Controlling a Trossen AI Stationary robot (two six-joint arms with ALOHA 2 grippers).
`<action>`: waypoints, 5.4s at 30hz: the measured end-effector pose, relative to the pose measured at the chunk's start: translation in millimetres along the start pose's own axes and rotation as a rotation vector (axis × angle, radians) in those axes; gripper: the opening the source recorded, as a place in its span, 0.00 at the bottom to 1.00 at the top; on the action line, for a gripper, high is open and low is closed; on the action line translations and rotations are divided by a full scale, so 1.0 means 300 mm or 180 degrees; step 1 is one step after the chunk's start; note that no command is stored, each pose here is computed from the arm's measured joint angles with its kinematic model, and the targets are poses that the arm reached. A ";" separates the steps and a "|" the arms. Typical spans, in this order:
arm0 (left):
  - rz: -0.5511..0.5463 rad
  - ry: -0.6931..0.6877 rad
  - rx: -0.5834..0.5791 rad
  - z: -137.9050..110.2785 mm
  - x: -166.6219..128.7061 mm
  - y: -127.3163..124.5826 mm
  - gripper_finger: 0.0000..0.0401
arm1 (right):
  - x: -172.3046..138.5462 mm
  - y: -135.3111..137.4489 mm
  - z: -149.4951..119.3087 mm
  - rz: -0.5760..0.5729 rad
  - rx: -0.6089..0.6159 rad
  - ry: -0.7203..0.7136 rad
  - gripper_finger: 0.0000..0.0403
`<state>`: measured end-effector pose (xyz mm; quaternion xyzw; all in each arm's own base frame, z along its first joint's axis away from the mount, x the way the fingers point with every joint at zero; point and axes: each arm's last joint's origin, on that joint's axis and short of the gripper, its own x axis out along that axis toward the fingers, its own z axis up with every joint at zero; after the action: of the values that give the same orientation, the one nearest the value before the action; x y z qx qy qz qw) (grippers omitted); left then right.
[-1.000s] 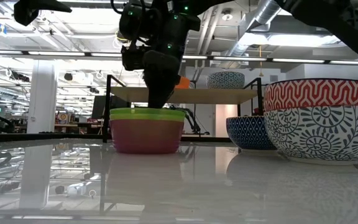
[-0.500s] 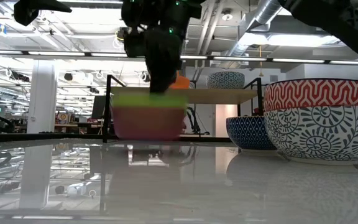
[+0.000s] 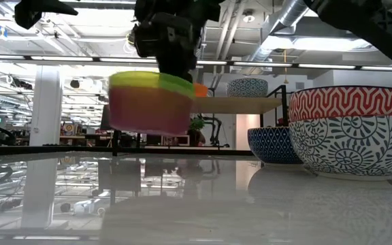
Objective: Place and stack bowls onto a shelf
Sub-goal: Stack the green bowl on top of the orange bowl on the shelf, then stack the yellow bowl on top of the green bowl on the shelf
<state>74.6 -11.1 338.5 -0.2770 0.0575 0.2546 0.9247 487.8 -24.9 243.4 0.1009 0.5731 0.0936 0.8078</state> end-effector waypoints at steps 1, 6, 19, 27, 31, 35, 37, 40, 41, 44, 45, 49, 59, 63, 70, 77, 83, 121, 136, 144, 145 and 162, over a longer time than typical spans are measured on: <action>0.0002 0.0000 0.0002 0.000 0.000 0.000 0.34 | -0.001 -0.002 0.001 0.0182 -0.0010 -0.0012 0.04; 0.0002 0.0004 0.0007 0.000 0.000 0.000 0.34 | -0.007 -0.010 -0.001 -0.0001 0.0113 0.0002 0.04; 0.0004 0.0002 0.0013 0.000 0.000 0.000 0.34 | -0.046 -0.051 -0.003 0.0080 0.0279 0.0006 0.04; 0.0004 0.0003 0.0015 0.000 0.000 0.000 0.34 | -0.288 -0.095 -0.025 -0.0085 0.0510 -0.0412 0.04; 0.0004 0.0003 0.0015 -0.001 0.000 0.001 0.34 | -0.449 -0.147 -0.056 -0.0396 0.0698 -0.0771 0.04; 0.0009 0.0004 0.0018 -0.001 0.000 0.001 0.34 | -0.626 -0.206 -0.097 -0.0707 0.0942 -0.1287 0.04; 0.0009 0.0004 0.0018 -0.001 0.000 0.001 0.34 | -0.712 -0.239 -0.114 -0.0943 0.1088 -0.1633 0.04; 0.0010 0.0002 0.0016 -0.001 0.000 0.001 0.34 | -0.804 -0.296 -0.135 -0.1122 0.1305 -0.2067 0.04; 0.0010 0.0002 0.0017 -0.001 0.000 0.001 0.34 | -0.829 -0.320 -0.145 -0.1150 0.1408 -0.2171 0.04; 0.0021 -0.0008 0.0018 0.000 0.000 0.001 0.34 | -0.853 -0.391 -0.159 -0.1223 0.1602 -0.2320 0.04; 0.0019 -0.0009 0.0015 0.000 0.000 0.002 0.34 | -0.856 -0.411 -0.164 -0.1243 0.1651 -0.2341 0.04; 0.0021 -0.0007 0.0017 -0.001 0.000 0.002 0.34 | -0.807 -0.480 -0.150 -0.1256 0.1726 -0.2279 0.04; 0.0032 -0.0007 0.0023 -0.001 0.000 0.003 0.34 | -0.721 -0.586 -0.170 -0.1314 0.1961 -0.1890 0.04; 0.0078 -0.0053 0.0033 0.000 0.000 0.004 0.34 | -0.729 -0.596 -0.180 -0.1363 0.1979 -0.1871 0.04; 0.0183 -0.0127 0.0068 0.000 0.000 0.010 0.34 | -0.711 -0.612 -0.205 -0.1378 0.1998 -0.1653 0.04; 0.0188 -0.0133 0.0066 0.000 0.000 0.010 0.34 | -0.681 -0.622 -0.194 -0.1357 0.1947 -0.1596 0.04; 0.0187 -0.0134 0.0062 0.000 0.000 0.010 0.34 | -0.639 -0.642 -0.189 -0.1339 0.1969 -0.1481 0.04; 0.0184 -0.0133 0.0067 0.001 0.000 0.010 0.34 | -0.578 -0.047 -0.037 -0.0900 0.0584 -0.1669 0.25; 0.0186 -0.0135 0.0064 0.001 0.000 0.010 0.34 | -0.169 0.135 -0.046 -0.0714 0.0091 -0.1462 0.25; 0.0187 -0.0136 0.0063 0.001 0.000 0.010 0.34 | -0.014 0.145 -0.103 -0.0660 0.0002 -0.1386 0.25; 0.0186 -0.0135 0.0063 0.001 0.000 0.010 0.34 | 0.001 0.148 -0.110 -0.0653 -0.0010 -0.1383 0.25; 0.0187 -0.0137 0.0035 0.001 0.000 0.010 0.34 | 0.197 0.208 -0.146 -0.0510 -0.0213 -0.1439 0.25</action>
<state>73.0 -8.9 337.2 -0.2646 0.0472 0.2873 0.9194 463.3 53.3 192.6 0.0467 0.3804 0.0232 0.9233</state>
